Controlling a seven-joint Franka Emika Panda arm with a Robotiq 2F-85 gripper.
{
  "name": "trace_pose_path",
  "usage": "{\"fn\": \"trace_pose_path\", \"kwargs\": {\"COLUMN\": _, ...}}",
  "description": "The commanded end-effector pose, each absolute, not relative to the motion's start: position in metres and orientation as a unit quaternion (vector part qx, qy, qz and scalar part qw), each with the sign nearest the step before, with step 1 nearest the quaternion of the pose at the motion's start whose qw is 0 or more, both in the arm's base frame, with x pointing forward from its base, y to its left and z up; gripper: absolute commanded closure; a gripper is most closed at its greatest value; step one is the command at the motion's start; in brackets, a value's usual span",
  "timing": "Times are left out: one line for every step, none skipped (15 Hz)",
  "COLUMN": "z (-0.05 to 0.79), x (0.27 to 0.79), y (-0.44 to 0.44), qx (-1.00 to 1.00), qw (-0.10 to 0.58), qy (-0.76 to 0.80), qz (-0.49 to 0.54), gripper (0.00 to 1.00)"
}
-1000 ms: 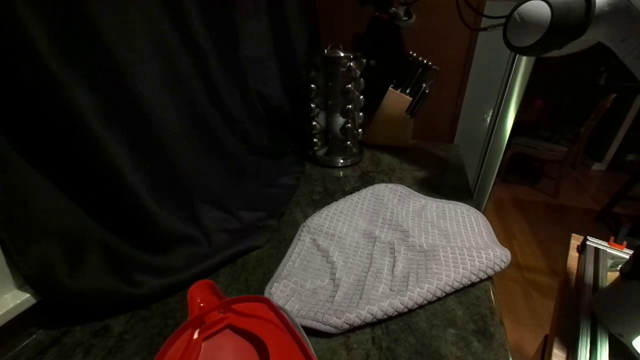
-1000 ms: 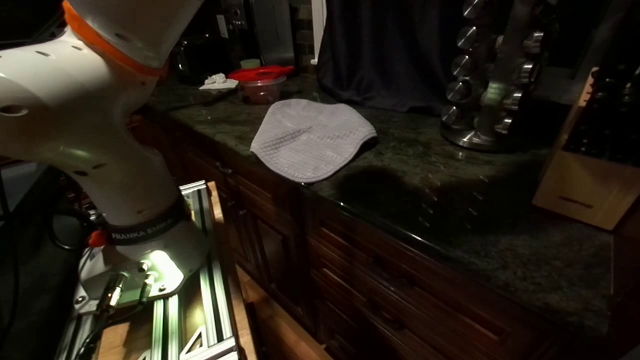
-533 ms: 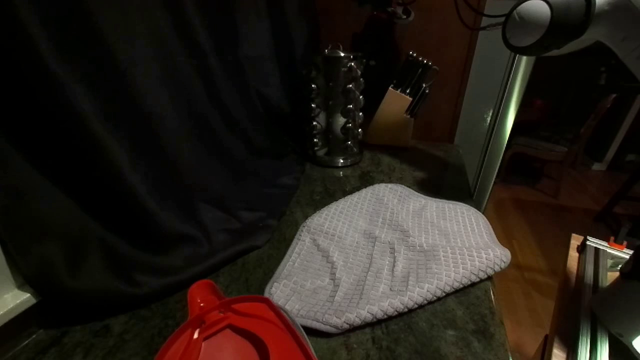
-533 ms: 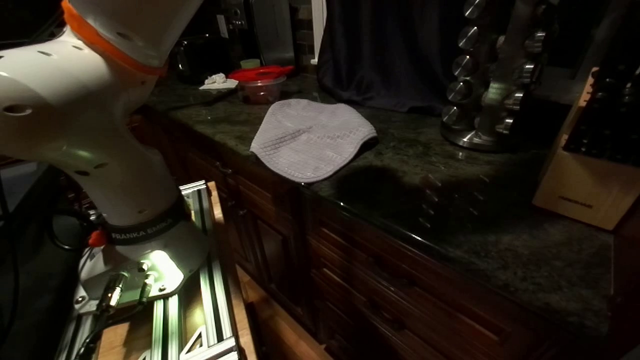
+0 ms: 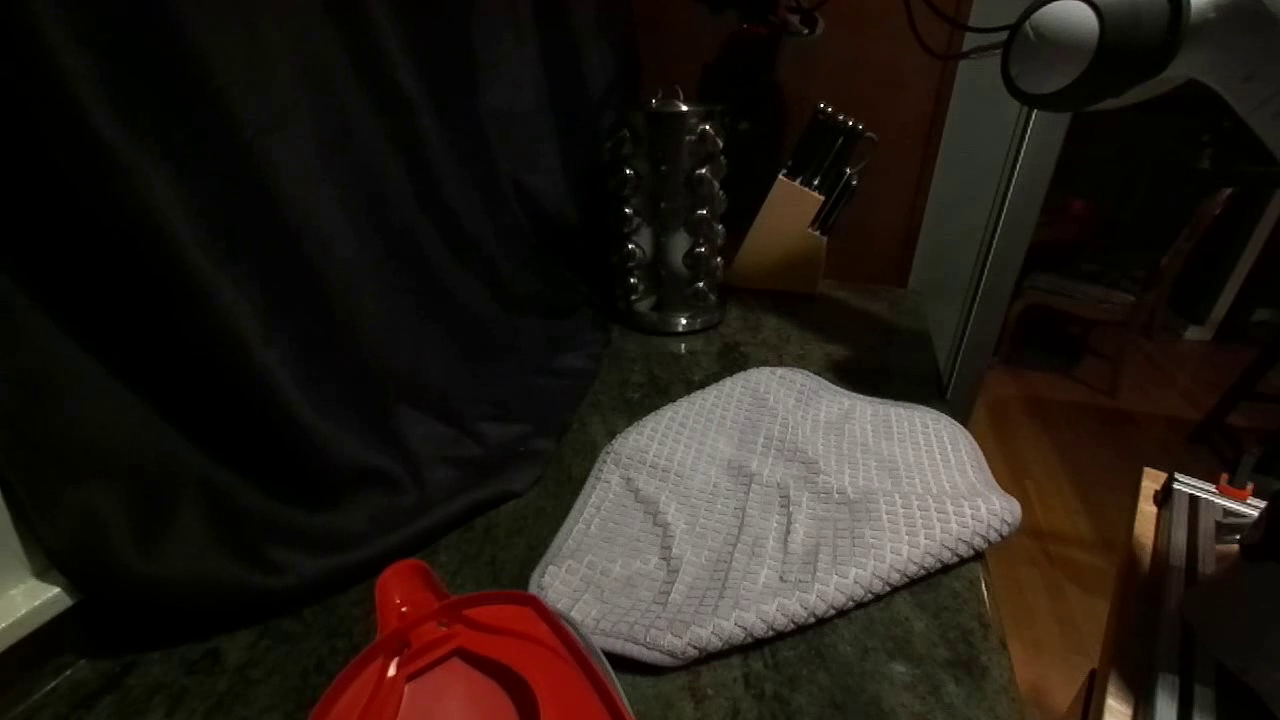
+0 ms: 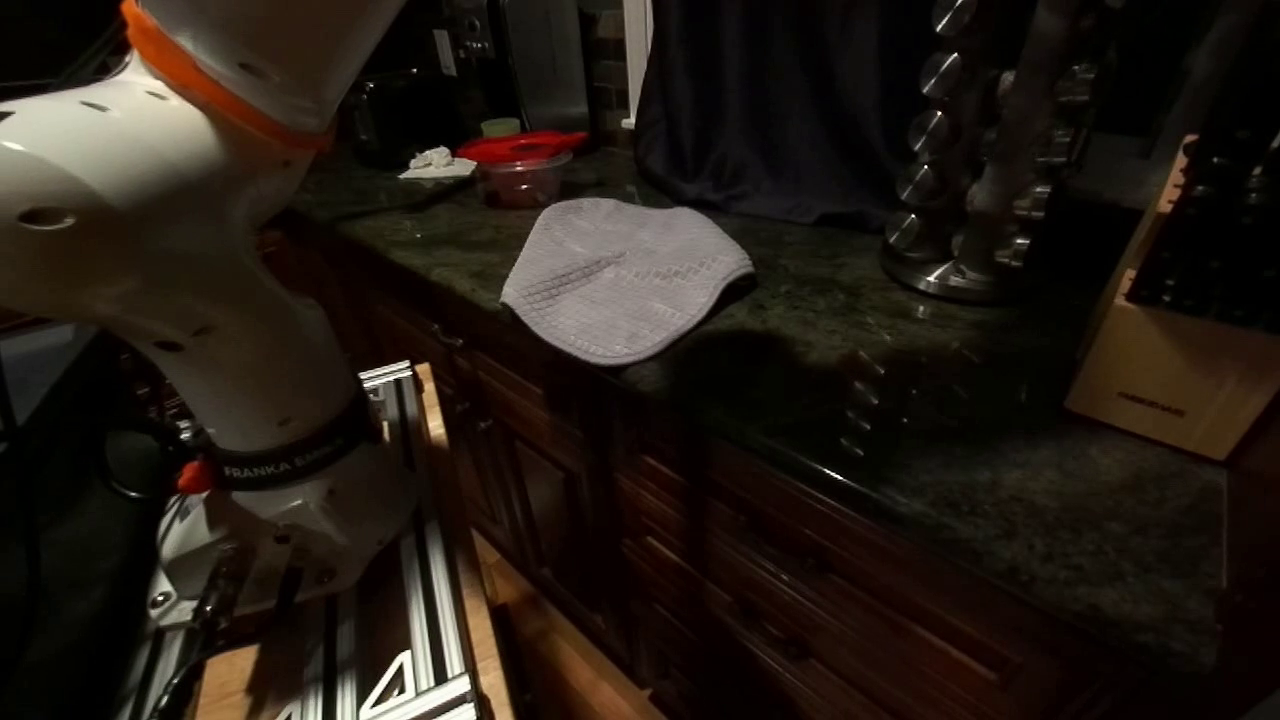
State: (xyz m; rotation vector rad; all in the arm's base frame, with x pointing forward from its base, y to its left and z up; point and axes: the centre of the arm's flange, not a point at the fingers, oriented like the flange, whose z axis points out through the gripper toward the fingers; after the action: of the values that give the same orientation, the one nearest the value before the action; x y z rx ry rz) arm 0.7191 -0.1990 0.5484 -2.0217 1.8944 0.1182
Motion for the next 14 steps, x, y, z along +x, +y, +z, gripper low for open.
{"fn": "trace_pose_path", "kwargs": {"z": 0.557, "x": 0.707, "y": -0.192, "qx": -0.72, "qw": 0.182, "qy": 0.67, "qz": -0.006, "gripper": 0.75}}
{"fn": "trace_pose_path", "kwargs": {"z": 0.558, "x": 0.707, "y": -0.191, "qx": -0.723, "qw": 0.181, "qy": 0.666, "qz": -0.01, "gripper": 0.75}}
{"fn": "trace_pose_path", "kwargs": {"z": 0.559, "x": 0.708, "y": -0.19, "qx": -0.726, "qw": 0.179, "qy": 0.664, "qz": -0.016, "gripper": 0.75}}
{"fn": "trace_pose_path", "kwargs": {"z": 0.56, "x": 0.708, "y": -0.189, "qx": -0.729, "qw": 0.177, "qy": 0.661, "qz": -0.02, "gripper": 0.75}}
{"fn": "trace_pose_path", "kwargs": {"z": 0.56, "x": 0.709, "y": -0.188, "qx": -0.731, "qw": 0.176, "qy": 0.658, "qz": -0.024, "gripper": 0.75}}
{"fn": "trace_pose_path", "kwargs": {"z": 0.561, "x": 0.709, "y": -0.187, "qx": -0.733, "qw": 0.175, "qy": 0.657, "qz": -0.027, "gripper": 0.75}}
{"fn": "trace_pose_path", "kwargs": {"z": 0.561, "x": 0.71, "y": -0.186, "qx": -0.734, "qw": 0.174, "qy": 0.656, "qz": -0.024, "gripper": 0.75}}
{"fn": "trace_pose_path", "kwargs": {"z": 0.561, "x": 0.709, "y": -0.184, "qx": -0.735, "qw": 0.173, "qy": 0.655, "qz": -0.022, "gripper": 0.75}}
{"fn": "trace_pose_path", "kwargs": {"z": 0.561, "x": 0.709, "y": -0.182, "qx": -0.734, "qw": 0.173, "qy": 0.657, "qz": -0.015, "gripper": 0.75}}
{"fn": "trace_pose_path", "kwargs": {"z": 0.56, "x": 0.709, "y": -0.181, "qx": -0.733, "qw": 0.174, "qy": 0.657, "qz": -0.013, "gripper": 0.75}}
{"fn": "trace_pose_path", "kwargs": {"z": 0.56, "x": 0.709, "y": -0.18, "qx": -0.733, "qw": 0.174, "qy": 0.657, "qz": -0.011, "gripper": 0.75}}
{"fn": "trace_pose_path", "kwargs": {"z": 0.561, "x": 0.709, "y": -0.18, "qx": -0.733, "qw": 0.175, "qy": 0.657, "qz": -0.01, "gripper": 0.75}}
{"fn": "trace_pose_path", "kwargs": {"z": 0.561, "x": 0.709, "y": -0.181, "qx": -0.734, "qw": 0.174, "qy": 0.656, "qz": -0.014, "gripper": 0.75}}
{"fn": "trace_pose_path", "kwargs": {"z": 0.562, "x": 0.709, "y": -0.181, "qx": -0.736, "qw": 0.174, "qy": 0.654, "qz": -0.019, "gripper": 0.75}}
